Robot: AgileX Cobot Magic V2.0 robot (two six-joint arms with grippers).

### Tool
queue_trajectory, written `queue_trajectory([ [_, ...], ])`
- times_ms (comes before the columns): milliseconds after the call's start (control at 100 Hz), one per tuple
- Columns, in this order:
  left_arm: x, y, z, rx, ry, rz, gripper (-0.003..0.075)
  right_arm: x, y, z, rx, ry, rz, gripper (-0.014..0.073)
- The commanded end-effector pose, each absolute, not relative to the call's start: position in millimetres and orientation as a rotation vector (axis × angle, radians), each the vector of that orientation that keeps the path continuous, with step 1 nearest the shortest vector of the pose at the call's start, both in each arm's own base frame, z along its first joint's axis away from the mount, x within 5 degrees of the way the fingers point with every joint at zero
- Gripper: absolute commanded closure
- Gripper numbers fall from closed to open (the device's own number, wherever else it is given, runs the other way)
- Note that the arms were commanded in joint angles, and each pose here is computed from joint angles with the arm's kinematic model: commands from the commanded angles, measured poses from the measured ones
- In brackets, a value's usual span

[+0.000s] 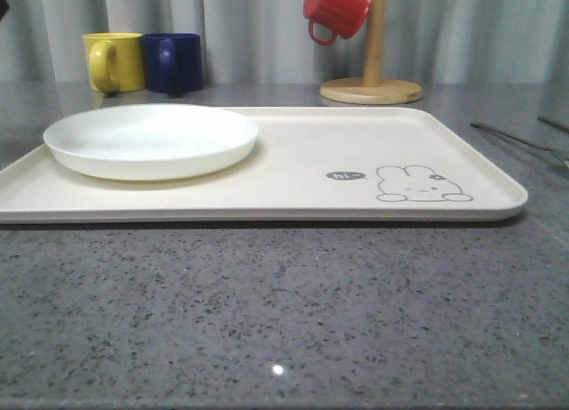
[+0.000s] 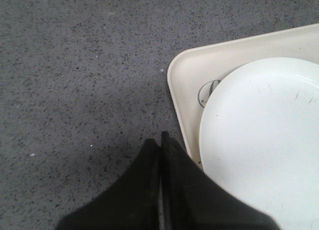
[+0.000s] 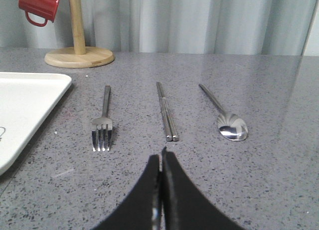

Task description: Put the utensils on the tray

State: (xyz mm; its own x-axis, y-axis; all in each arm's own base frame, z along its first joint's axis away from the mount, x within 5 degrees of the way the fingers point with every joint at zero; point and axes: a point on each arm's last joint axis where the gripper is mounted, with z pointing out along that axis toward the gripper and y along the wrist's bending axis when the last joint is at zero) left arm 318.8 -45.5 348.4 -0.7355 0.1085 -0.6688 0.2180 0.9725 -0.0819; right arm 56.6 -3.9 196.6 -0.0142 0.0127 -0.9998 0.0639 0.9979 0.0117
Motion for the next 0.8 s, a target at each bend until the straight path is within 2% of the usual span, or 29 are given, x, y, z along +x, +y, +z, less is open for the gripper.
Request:
queue_trajectory([
  [0, 295.6, -41.3, 376.3, 0.195, 2.225, -0.175, 0.074, 55.2, -3.5, 204.5, 0.048, 1.493, -0.049, 0.0662],
  [190, 242.0, -34.0, 372.7, 0.173, 2.114, -0.16, 0.074, 55.2, -3.5, 204.5, 0.048, 1.493, -0.049, 0.0662],
  [490, 152.3, -24.2, 344.4, 0.165, 2.028, -0.156, 0.074, 55.2, -3.5, 204.5, 0.048, 1.493, -0.049, 0.0662],
  [790, 73.9, -16.0, 321.4, 0.162, 1.839, -0.155, 0.0739, 55.2, -3.5, 204.5, 0.034, 1.494, -0.063, 0.0662],
])
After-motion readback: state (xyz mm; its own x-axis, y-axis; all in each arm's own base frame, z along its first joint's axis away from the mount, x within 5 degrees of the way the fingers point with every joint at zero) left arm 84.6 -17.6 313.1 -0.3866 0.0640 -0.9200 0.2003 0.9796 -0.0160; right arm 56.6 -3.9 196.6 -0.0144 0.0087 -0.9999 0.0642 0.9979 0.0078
